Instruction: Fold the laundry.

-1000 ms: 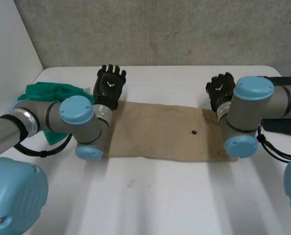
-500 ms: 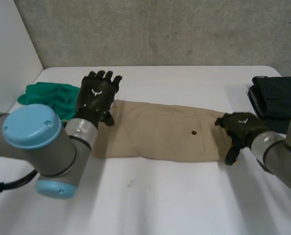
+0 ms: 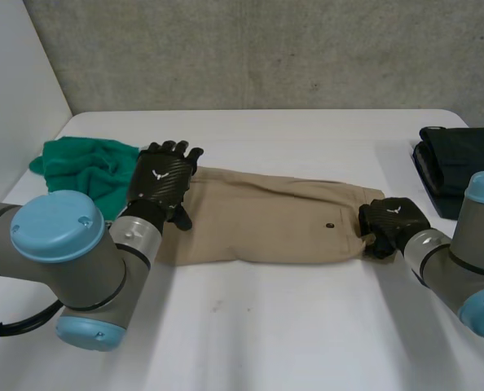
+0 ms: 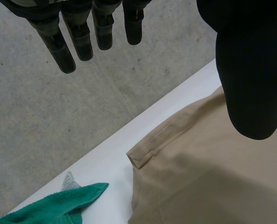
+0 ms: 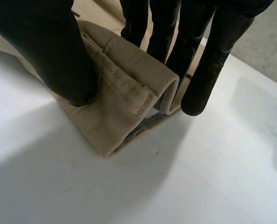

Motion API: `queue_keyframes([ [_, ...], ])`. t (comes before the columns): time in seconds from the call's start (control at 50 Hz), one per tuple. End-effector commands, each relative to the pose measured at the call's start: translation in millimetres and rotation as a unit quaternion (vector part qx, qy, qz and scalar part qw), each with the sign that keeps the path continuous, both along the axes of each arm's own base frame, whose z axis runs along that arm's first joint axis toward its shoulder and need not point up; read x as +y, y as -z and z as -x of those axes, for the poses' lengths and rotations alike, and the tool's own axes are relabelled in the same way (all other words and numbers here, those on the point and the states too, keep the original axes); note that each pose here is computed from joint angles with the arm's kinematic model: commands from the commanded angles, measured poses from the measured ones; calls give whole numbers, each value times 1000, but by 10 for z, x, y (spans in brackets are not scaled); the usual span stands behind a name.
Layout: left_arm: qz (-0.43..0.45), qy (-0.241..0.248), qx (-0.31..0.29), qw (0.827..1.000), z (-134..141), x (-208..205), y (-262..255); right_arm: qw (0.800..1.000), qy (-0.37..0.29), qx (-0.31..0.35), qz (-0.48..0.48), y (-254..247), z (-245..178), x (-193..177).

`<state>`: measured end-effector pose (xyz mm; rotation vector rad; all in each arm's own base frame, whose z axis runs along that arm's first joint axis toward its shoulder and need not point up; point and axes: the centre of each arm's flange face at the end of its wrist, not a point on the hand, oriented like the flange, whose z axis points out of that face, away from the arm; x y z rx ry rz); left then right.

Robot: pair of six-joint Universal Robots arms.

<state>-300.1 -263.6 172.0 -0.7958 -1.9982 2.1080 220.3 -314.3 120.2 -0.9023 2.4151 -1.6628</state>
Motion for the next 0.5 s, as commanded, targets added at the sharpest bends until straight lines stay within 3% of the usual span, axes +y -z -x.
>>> queue_keyframes([
  [0.02,-1,0,-3,1000,-16,30,-3,999,27,14,17,-109,168,-66],
  [0.12,3,-1,-1,1000,-38,56,-74,993,59,83,64,-357,592,-177],
  [0.22,-4,-2,-2,1000,-72,103,-128,967,55,226,104,-451,937,-263],
  [0.26,-8,-2,-3,1000,-81,118,-141,960,47,250,116,-481,921,-265],
  [0.4,-10,-5,-4,1000,-96,117,-155,945,-63,235,217,-767,57,-41],
  [0.5,-4,-7,-2,1000,-101,100,-194,920,-150,208,297,-838,-573,300],
])
